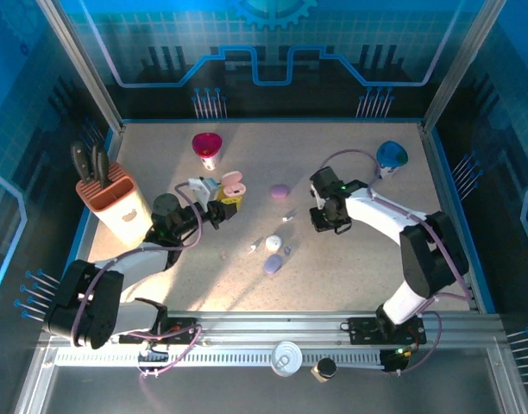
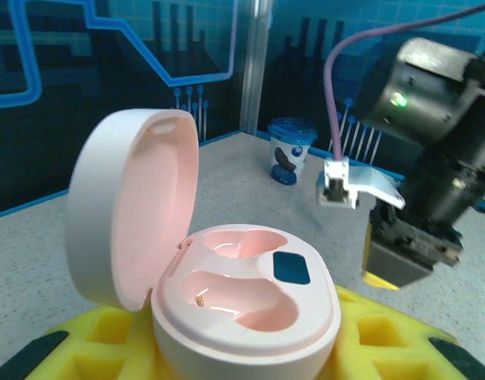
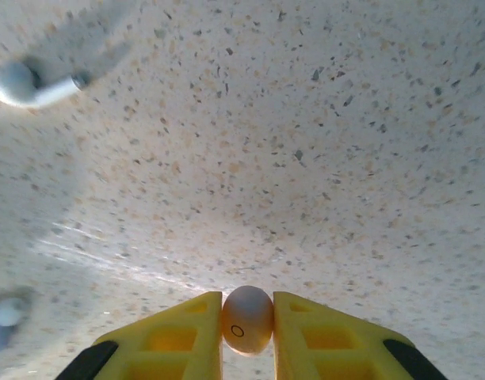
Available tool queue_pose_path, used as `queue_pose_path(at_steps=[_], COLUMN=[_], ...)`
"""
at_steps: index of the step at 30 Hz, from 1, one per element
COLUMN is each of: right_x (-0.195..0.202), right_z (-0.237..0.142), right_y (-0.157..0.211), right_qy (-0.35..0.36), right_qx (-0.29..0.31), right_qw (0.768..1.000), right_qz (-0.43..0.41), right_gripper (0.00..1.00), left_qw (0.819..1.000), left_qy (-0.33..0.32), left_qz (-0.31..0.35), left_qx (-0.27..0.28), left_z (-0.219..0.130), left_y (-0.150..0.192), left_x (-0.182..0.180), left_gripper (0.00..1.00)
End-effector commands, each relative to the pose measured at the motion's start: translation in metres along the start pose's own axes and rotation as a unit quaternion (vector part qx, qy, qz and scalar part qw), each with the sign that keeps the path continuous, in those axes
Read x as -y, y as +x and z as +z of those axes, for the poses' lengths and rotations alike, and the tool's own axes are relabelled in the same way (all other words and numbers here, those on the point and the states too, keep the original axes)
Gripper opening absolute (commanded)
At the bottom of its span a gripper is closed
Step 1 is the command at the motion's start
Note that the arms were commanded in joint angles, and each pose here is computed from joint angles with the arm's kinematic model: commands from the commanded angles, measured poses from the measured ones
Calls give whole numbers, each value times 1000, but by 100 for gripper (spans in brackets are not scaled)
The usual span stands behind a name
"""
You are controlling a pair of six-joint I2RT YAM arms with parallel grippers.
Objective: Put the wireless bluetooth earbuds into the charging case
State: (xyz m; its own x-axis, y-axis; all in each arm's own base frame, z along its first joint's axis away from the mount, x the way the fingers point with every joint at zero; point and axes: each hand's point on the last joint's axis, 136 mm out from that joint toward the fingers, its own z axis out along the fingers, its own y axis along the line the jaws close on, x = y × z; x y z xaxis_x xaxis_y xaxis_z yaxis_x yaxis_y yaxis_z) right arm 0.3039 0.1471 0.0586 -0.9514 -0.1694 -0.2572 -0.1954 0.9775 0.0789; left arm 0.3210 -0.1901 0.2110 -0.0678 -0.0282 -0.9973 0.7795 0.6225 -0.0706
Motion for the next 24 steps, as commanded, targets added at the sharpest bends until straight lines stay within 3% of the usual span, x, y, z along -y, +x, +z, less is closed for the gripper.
queue_pose_path(at_steps=[1, 16, 24], right_x=[-25, -37, -68], right_z=[-6, -35, -80], right_y=[0, -8, -19], right_qy=[-129, -236, -283], right_qx=[0, 28, 84], right_qw=[989, 962, 954], right_qz=[76, 132, 54], right_gripper=[20, 21, 22], left_qw=[999, 994, 991], left_qy=[26, 91, 114], left_qz=[33, 65, 74], left_qx=[0, -9, -14], left_z=[9, 35, 41], left_y=[-4, 12, 19], left_x=[9, 42, 51], left_gripper=[35, 35, 35])
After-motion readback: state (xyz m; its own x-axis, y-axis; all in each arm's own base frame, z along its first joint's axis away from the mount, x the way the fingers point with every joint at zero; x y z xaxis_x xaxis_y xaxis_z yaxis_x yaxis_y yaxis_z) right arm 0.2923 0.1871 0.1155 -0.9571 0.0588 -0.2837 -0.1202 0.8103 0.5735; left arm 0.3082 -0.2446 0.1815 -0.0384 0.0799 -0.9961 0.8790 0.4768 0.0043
